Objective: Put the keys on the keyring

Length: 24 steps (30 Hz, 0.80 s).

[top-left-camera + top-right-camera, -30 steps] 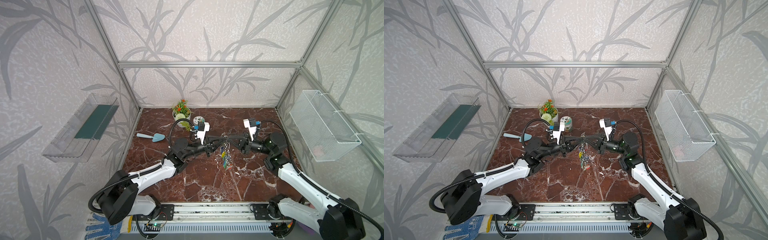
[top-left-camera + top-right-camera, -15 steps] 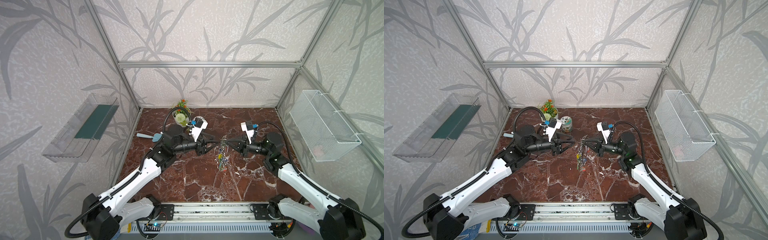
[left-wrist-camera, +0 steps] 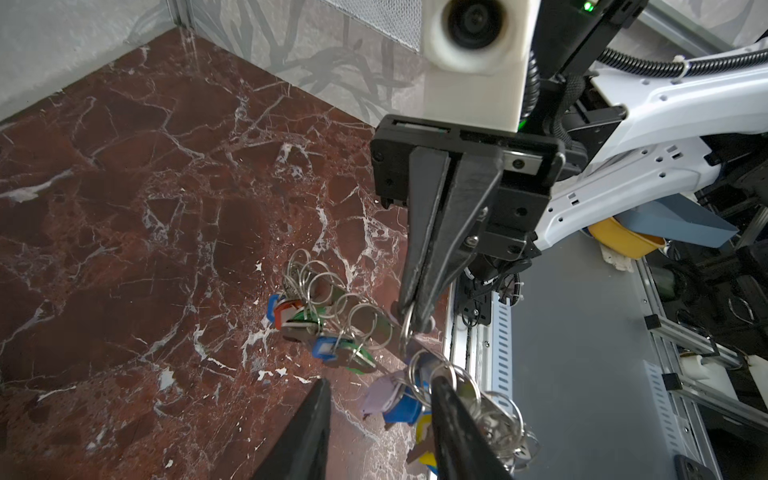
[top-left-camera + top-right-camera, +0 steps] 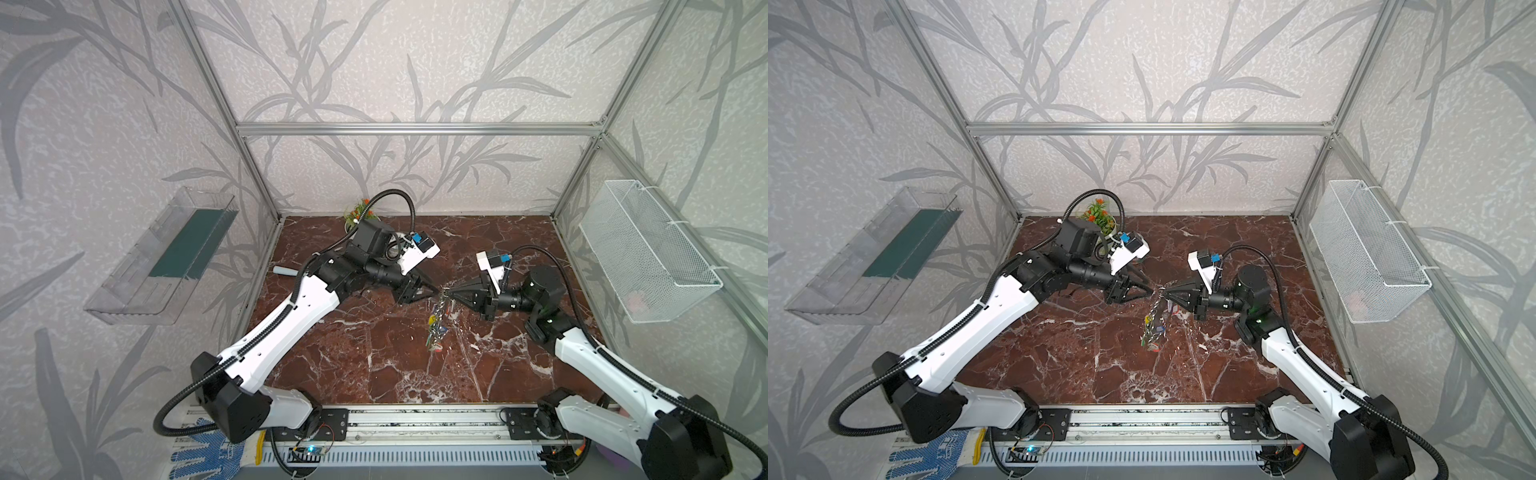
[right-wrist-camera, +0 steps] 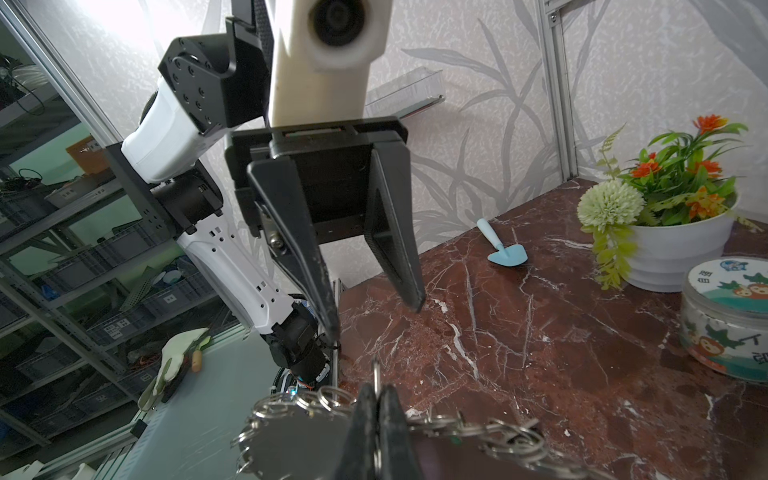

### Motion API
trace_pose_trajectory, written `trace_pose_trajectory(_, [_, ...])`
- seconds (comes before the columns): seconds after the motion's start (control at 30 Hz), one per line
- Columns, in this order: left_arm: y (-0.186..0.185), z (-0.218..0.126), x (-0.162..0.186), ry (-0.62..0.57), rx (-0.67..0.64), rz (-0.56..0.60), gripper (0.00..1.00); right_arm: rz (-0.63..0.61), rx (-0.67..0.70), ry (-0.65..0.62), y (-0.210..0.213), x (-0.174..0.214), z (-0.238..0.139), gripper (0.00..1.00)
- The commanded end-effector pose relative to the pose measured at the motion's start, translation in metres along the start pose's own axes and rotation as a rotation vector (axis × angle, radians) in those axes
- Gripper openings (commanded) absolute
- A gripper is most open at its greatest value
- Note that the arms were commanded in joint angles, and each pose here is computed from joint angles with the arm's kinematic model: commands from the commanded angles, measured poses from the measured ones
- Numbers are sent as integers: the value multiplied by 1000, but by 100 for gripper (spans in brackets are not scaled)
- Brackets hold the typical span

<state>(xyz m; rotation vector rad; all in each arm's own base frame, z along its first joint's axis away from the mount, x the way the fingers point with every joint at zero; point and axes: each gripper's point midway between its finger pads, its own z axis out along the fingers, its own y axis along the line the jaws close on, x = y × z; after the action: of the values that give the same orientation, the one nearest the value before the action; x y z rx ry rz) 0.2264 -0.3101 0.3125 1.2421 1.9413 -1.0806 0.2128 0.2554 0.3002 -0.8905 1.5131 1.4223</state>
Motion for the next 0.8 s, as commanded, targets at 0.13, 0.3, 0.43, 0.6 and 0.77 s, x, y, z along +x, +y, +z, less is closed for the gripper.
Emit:
trace_pose_trajectory(0.13, [-11, 9, 3, 102, 60, 45, 32, -78, -52, -26, 15, -10, 0, 0])
trace_pose_trajectory(0.3, [-13, 15, 5, 132, 74, 59, 26, -73, -51, -24, 14, -9, 1, 0])
trace_pose_trajectory(0.43, [-13, 16, 3, 131, 72, 65, 20, -66, -49, -22, 12, -8, 1, 0])
trace_pose_trajectory(0.6, [-11, 17, 1, 130, 71, 65, 18, -59, -54, -18, 11, -7, 2, 0])
trace_pose_trajectory(0.77, [-11, 18, 0, 132, 72, 69, 15, -59, -58, -16, 12, -6, 2, 0])
